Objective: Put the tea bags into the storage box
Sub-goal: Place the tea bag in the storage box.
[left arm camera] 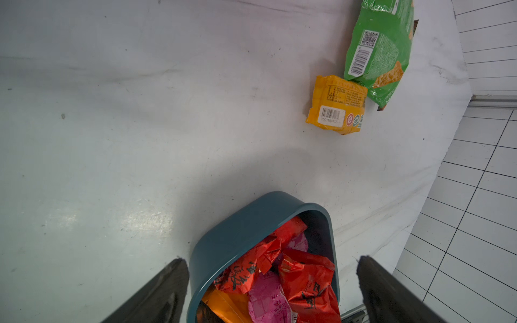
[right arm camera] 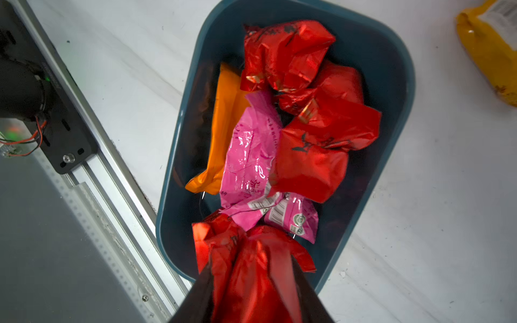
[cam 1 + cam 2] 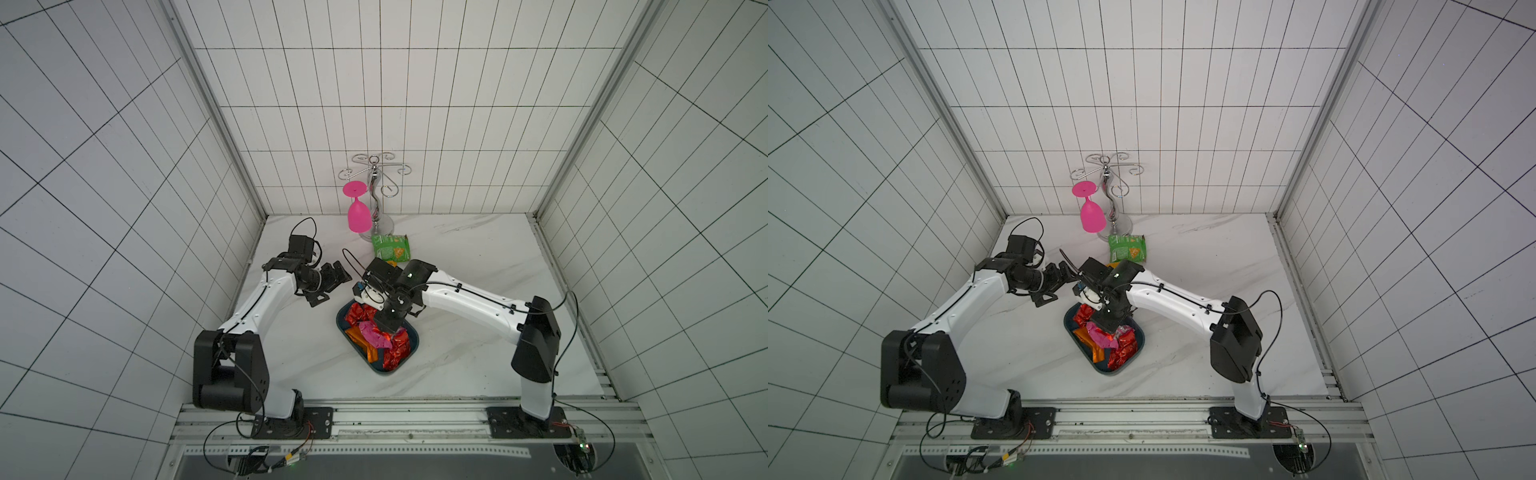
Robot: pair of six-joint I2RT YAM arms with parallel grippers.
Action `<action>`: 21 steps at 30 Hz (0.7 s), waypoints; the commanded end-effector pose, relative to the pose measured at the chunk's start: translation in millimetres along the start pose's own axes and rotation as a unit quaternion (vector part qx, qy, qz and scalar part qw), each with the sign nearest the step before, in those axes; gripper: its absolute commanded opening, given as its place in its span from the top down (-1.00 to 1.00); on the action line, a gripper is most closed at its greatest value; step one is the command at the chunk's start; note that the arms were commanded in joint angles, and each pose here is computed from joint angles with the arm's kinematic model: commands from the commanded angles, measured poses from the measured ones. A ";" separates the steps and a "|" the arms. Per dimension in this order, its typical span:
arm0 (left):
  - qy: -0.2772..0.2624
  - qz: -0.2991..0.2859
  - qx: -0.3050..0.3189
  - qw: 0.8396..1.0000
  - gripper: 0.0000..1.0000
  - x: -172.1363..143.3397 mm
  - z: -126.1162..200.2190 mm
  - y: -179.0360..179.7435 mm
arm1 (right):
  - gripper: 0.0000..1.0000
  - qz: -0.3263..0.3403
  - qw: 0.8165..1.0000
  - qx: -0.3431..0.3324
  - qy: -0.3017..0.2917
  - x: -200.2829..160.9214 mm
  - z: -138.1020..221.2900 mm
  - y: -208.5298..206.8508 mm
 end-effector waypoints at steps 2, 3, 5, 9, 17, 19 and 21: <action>-0.022 -0.006 -0.007 1.000 -0.95 5.9 6.3 2.6 | 0.25 0.039 0.998 -0.009 0.042 -0.4 -18.8 16.5; -0.023 -0.005 -0.008 1.000 -0.95 6.3 7.1 3.3 | 0.25 0.040 0.998 -0.008 0.046 -0.2 -20.9 18.3; -0.027 -0.006 -0.008 1.000 -0.95 6.9 9.1 4.5 | 0.21 0.035 0.998 -0.003 0.048 -0.2 -27.1 18.7; -0.029 -0.004 -0.004 1.000 -0.95 7.0 9.9 9.7 | -0.09 0.028 0.998 -0.006 0.048 1.9 -35.6 17.2; -0.029 -0.004 -0.005 1.000 -0.95 4.8 11.8 11.0 | -0.43 0.006 0.999 -0.051 0.013 2.7 -16.7 10.7; -0.033 -0.005 -0.004 0.999 -0.95 4.7 12.9 10.9 | -0.46 -0.006 0.998 -0.057 -0.002 1.8 -6.2 6.7; -0.037 -0.004 -0.004 0.999 -0.95 4.5 14.5 10.6 | -0.52 -0.022 0.998 -0.059 -0.021 1.5 6.4 0.7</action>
Point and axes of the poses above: each gripper's point midway between its finger pads, its own z axis back along the fingers, its own y axis along the line the jaws close on, x = y × z, the point moved 10 cm from there along z, back along the fingers, and after that the axes turned 8 degrees about z, right-handed, at the moved point
